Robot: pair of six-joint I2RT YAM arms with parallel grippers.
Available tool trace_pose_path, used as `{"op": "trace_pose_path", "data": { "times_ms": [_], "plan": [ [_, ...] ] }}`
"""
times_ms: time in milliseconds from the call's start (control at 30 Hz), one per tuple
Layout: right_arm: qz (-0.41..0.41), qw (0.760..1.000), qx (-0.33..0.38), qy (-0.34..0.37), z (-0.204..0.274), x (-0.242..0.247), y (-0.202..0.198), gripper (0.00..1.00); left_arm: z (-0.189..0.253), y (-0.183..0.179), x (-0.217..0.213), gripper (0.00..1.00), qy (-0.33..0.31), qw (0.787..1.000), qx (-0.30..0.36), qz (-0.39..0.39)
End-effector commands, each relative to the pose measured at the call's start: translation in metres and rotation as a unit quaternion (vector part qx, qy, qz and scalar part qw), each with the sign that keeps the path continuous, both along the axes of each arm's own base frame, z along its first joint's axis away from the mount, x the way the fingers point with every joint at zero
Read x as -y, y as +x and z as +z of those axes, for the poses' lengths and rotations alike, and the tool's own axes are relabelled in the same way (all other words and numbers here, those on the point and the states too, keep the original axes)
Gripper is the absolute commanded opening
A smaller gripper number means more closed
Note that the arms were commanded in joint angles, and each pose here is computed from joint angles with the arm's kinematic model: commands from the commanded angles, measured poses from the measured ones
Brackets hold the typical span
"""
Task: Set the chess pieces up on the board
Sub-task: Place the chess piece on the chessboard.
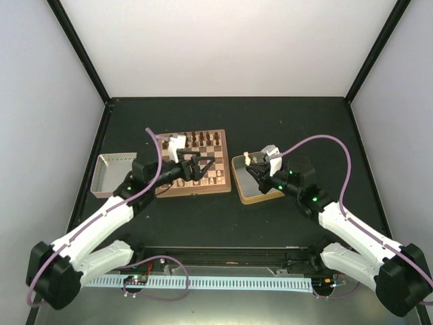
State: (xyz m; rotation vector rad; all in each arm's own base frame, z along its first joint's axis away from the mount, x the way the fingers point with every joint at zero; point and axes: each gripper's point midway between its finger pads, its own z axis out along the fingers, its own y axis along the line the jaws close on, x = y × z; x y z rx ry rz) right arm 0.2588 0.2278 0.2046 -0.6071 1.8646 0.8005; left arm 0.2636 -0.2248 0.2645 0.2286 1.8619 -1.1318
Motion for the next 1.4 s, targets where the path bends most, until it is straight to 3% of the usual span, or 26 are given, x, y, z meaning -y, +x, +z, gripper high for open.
{"op": "trace_pose_path", "data": {
  "times_ms": [0, 167, 400, 633, 733, 1067, 1367],
  "plan": [
    [0.067, 0.997, 0.045, 0.018, 0.023, -0.015, -0.011, 0.07, 0.05, -0.026, 0.044, 0.99, -0.055, 0.983, 0.02, -0.175],
    [0.12, 0.992, 0.039, 0.021, 0.021, -0.026, -0.024, 0.07, 0.064, -0.03, 0.068, 0.97, -0.086, 0.961, -0.009, -0.263],
    [0.157, 0.987, 0.021, 0.016, 0.018, -0.037, -0.031, 0.08, 0.022, -0.026, 0.083, 0.79, -0.023, 0.95, -0.105, -0.294],
    [0.167, 0.986, 0.027, 0.004, 0.015, -0.043, -0.037, 0.09, 0.0, -0.025, 0.09, 0.59, -0.016, 0.934, -0.164, -0.318],
    [0.169, 0.985, 0.026, 0.003, 0.014, -0.044, -0.038, 0.09, -0.004, -0.024, 0.092, 0.49, -0.012, 0.932, -0.168, -0.32],
    [0.178, 0.984, 0.022, -0.003, 0.012, -0.048, -0.041, 0.08, -0.008, -0.019, 0.096, 0.42, -0.014, 0.926, -0.187, -0.327],
    [0.174, 0.985, 0.016, -0.005, 0.011, -0.049, -0.039, 0.08, -0.015, -0.021, 0.097, 0.17, -0.011, 0.923, -0.192, -0.333]
  ]
}}
